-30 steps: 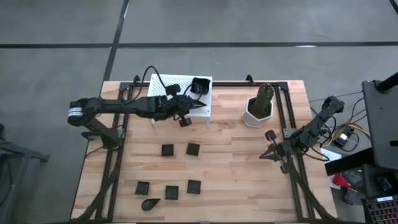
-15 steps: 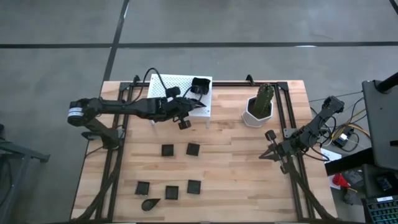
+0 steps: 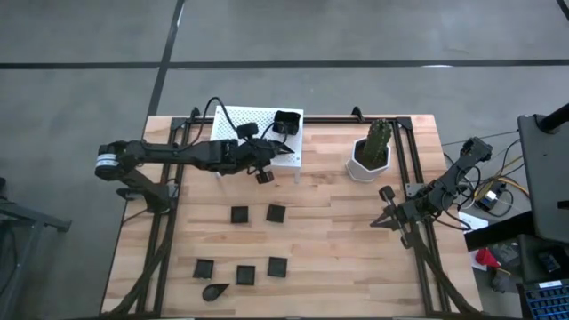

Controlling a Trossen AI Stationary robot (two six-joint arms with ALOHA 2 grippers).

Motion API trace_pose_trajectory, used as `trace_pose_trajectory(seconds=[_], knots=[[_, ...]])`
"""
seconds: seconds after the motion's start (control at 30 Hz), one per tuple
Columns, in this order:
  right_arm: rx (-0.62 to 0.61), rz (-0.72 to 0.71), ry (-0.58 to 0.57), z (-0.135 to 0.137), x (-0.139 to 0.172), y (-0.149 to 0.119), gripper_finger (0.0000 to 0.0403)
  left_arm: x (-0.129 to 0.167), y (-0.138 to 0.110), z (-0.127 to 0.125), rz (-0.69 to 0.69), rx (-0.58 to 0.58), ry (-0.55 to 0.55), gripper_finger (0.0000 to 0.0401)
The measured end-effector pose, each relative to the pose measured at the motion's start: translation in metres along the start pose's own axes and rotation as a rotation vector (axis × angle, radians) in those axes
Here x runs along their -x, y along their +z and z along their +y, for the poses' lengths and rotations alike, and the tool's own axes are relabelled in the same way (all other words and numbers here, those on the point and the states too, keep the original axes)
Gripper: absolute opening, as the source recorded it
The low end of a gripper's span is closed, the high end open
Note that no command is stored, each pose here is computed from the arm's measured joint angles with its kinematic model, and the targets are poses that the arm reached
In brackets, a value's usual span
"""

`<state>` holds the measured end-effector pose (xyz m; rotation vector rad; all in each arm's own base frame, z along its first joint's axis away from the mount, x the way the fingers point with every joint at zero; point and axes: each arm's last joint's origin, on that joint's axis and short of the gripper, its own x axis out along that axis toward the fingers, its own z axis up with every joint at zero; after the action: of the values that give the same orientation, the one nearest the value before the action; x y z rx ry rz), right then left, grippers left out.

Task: Pick & Place Mini shaped plates
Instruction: Stack the drop-shaped plate on top of the other drop-shaped plates on the shelf

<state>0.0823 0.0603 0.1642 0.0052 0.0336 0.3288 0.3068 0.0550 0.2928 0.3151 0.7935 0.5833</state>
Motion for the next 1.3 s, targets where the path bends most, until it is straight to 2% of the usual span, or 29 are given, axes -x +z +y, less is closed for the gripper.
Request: trace_pose_trajectory(seconds=[0.13,0.43,1.17,1.3], knots=[[0.000,0.000,-0.001,0.0000,0.0000,0.0000,0.0008,-0.0027,-0.0023,0.0008,0.025,-0.006,0.079,0.0083],[0.001,0.000,0.000,0.0000,0.0000,0.0000,0.0008,-0.0064,-0.0033,-0.0021,0.028,0.002,0.025,0.0083],[0.001,0.000,-0.001,0.0000,0.0000,0.0000,0.0008,-0.0101,-0.0052,-0.0041,0.042,0.009,0.010,0.0083],[0.001,0.000,0.000,0.0000,0.0000,0.0000,0.0008,-0.0080,-0.0052,-0.0038,0.041,-0.027,0.014,0.0083]])
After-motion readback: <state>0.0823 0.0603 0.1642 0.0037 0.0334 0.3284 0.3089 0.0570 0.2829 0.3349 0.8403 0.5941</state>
